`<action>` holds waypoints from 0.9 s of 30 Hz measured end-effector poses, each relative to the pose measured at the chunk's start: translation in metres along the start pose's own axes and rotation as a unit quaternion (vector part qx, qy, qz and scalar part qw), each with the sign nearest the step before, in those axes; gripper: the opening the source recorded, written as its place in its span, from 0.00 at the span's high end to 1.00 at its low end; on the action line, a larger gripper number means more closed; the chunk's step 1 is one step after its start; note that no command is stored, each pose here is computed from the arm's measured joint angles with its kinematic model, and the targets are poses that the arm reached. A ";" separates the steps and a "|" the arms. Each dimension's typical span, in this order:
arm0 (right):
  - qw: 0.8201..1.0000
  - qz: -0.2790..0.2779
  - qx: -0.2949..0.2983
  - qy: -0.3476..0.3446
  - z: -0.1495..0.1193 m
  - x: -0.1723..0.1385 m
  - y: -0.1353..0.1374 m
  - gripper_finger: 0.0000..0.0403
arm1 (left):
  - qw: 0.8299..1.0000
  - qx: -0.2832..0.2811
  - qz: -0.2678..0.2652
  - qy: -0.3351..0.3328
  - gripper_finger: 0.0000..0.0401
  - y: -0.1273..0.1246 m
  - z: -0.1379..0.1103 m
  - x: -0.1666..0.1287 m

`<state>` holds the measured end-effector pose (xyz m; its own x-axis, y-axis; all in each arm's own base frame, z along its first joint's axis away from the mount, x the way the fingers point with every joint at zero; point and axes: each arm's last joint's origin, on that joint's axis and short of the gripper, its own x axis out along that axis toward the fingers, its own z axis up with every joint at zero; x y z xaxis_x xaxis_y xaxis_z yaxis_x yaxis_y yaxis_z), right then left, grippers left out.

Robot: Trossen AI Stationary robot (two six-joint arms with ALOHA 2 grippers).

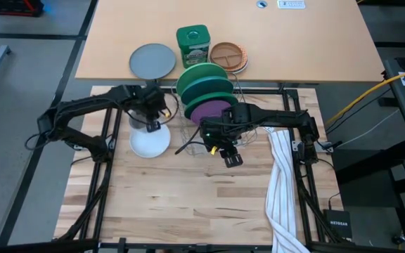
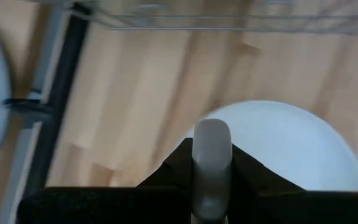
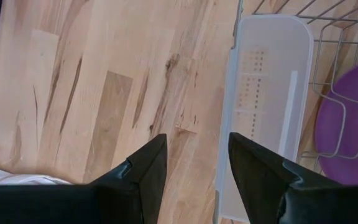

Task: Sort dishes
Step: Remove the gray mug from the white plate

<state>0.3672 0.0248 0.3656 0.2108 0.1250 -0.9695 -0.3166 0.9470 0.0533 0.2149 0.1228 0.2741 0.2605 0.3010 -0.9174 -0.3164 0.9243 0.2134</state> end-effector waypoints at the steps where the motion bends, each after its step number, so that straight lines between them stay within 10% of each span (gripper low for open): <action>1: 1.000 0.000 0.000 0.000 0.000 0.000 0.000 0.57 | 1.000 -0.006 0.007 -0.001 0.90 0.005 0.000 0.000; 27: 1.000 0.000 -0.012 0.000 0.000 0.000 0.000 0.57 | 0.980 -0.182 0.080 0.018 0.90 0.108 -0.019 0.054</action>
<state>0.3672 0.0248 0.3656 0.2108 0.1250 -0.9695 -0.3384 0.9398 0.0476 0.1778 0.2348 0.2410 0.1503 0.4214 -0.8943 -0.6564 0.7190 0.2285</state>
